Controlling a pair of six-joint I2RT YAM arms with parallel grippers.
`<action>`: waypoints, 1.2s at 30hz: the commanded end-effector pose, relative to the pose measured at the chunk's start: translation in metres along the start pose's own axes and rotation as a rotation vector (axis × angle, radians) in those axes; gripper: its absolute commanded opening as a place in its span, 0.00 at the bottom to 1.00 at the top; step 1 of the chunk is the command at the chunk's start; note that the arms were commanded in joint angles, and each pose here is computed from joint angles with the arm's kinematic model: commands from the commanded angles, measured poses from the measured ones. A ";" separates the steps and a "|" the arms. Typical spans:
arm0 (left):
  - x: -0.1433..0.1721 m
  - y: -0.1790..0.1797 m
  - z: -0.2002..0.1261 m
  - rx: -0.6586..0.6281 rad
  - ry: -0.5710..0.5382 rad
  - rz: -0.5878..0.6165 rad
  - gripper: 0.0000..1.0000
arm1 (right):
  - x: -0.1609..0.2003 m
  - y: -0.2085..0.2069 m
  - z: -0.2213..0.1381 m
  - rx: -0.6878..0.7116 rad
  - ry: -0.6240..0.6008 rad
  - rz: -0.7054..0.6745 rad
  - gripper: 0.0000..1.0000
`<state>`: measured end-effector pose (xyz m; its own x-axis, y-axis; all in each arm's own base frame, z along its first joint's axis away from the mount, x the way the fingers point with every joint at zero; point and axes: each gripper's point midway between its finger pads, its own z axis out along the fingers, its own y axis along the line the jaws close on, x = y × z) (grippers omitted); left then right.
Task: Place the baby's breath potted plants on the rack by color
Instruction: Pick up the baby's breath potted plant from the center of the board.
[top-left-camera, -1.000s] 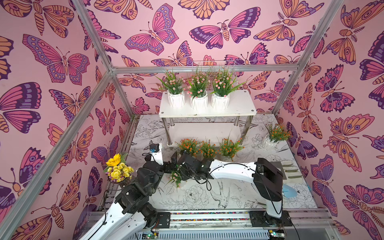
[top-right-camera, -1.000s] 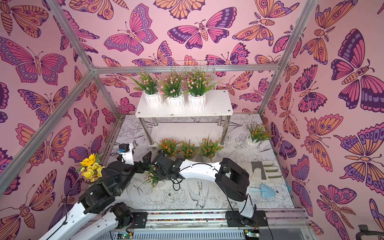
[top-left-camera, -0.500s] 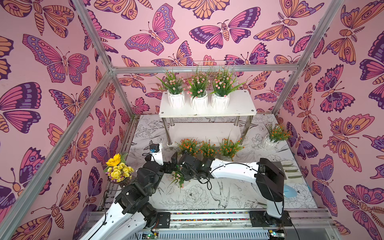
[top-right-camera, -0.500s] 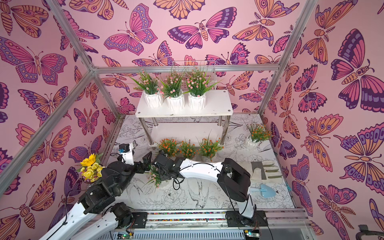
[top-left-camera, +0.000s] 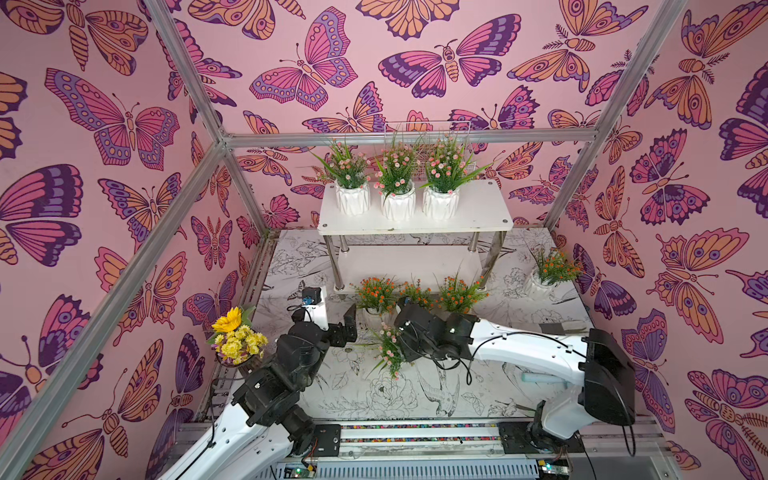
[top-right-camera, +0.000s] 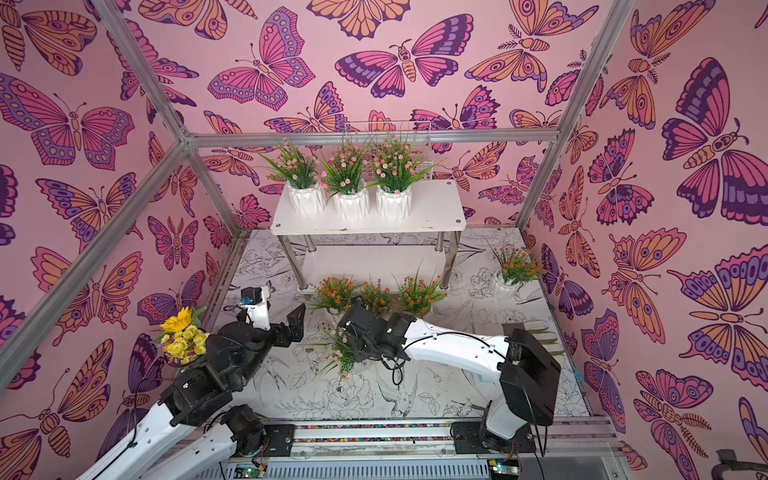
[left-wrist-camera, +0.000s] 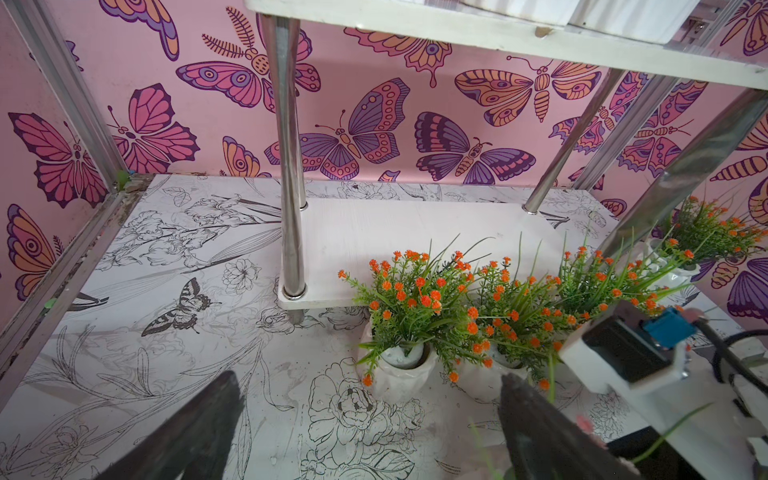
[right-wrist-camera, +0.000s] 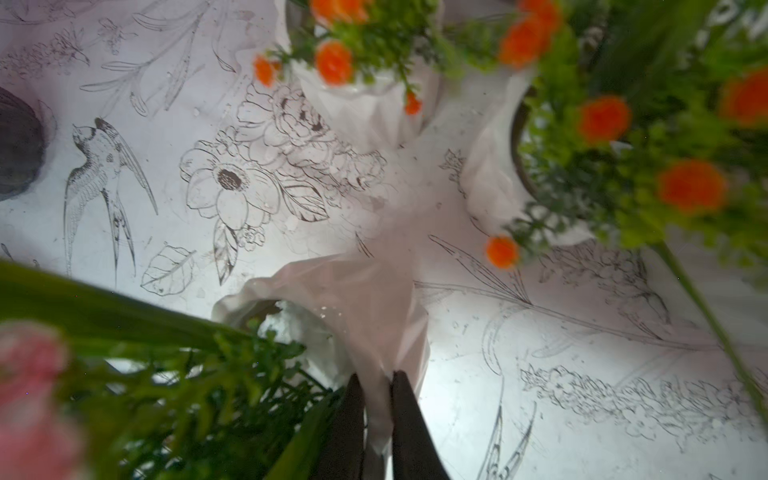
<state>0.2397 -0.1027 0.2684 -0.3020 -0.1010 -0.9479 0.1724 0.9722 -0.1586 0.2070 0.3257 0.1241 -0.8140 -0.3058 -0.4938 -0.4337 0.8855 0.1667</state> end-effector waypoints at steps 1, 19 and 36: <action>0.007 -0.003 0.004 0.012 0.014 0.002 0.97 | -0.009 -0.015 -0.024 -0.019 -0.047 0.052 0.00; 0.023 -0.077 0.021 0.354 0.141 0.107 0.94 | -0.057 -0.097 -0.144 -0.036 -0.155 0.143 0.00; 0.030 -0.085 0.022 0.398 0.170 0.130 0.94 | -0.117 -0.146 -0.258 -0.007 -0.293 0.213 0.00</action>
<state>0.2369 -0.1899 0.2332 -0.4373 0.0978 -0.8940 0.5340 0.8281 -0.1707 0.2668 0.1425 0.3559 -0.7647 -0.0020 -0.6443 -0.2333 0.9330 0.2741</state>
